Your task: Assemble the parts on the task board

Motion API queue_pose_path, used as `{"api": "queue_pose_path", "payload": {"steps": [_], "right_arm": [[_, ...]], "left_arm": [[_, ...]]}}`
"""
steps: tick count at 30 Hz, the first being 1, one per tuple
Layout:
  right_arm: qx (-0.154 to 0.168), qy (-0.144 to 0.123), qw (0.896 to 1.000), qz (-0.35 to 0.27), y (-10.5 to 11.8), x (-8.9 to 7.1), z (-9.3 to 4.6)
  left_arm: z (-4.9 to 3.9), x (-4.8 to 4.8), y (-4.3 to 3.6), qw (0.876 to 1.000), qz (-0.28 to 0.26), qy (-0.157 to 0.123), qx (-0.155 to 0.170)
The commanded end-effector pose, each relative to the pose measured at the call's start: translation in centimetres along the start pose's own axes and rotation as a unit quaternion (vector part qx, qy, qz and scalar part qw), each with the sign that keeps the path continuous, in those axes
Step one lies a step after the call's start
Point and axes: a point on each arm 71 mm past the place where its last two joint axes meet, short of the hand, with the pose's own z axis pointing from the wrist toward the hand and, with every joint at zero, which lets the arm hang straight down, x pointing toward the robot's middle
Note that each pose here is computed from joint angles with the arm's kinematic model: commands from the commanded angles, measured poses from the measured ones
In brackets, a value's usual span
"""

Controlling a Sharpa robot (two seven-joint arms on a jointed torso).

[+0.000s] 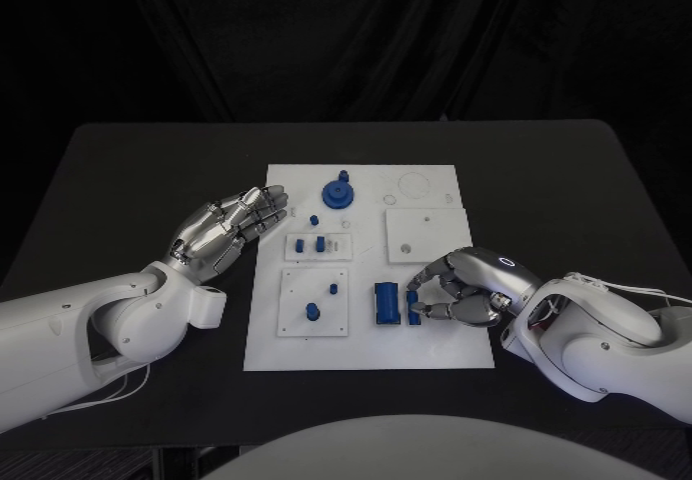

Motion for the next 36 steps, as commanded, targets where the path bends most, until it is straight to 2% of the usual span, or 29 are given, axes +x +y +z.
{"api": "queue_pose_path", "payload": {"steps": [1,13,23,26,36], "right_arm": [[0.015,0.009,1.0,-0.016,-0.3,0.2,0.0],[0.029,0.002,0.999,-0.02,-0.5,0.2,0.4],[0.008,-0.084,0.996,0.009,-0.3,-1.0,0.3],[0.003,-0.098,0.995,0.017,-0.2,-1.2,0.3],[0.017,-0.087,0.995,0.033,-0.5,-1.0,0.3]], "left_arm": [[0.04,0.18,-1.02,0.997,-0.009,0.007,0.072],[0.22,0.29,-0.89,0.997,-0.012,0.011,0.07],[0.31,0.29,-0.82,0.997,-0.013,0.013,0.069],[0.33,0.29,-0.8,0.997,-0.013,0.014,0.068],[0.42,0.31,-0.7,0.998,-0.014,0.015,0.064]]}}
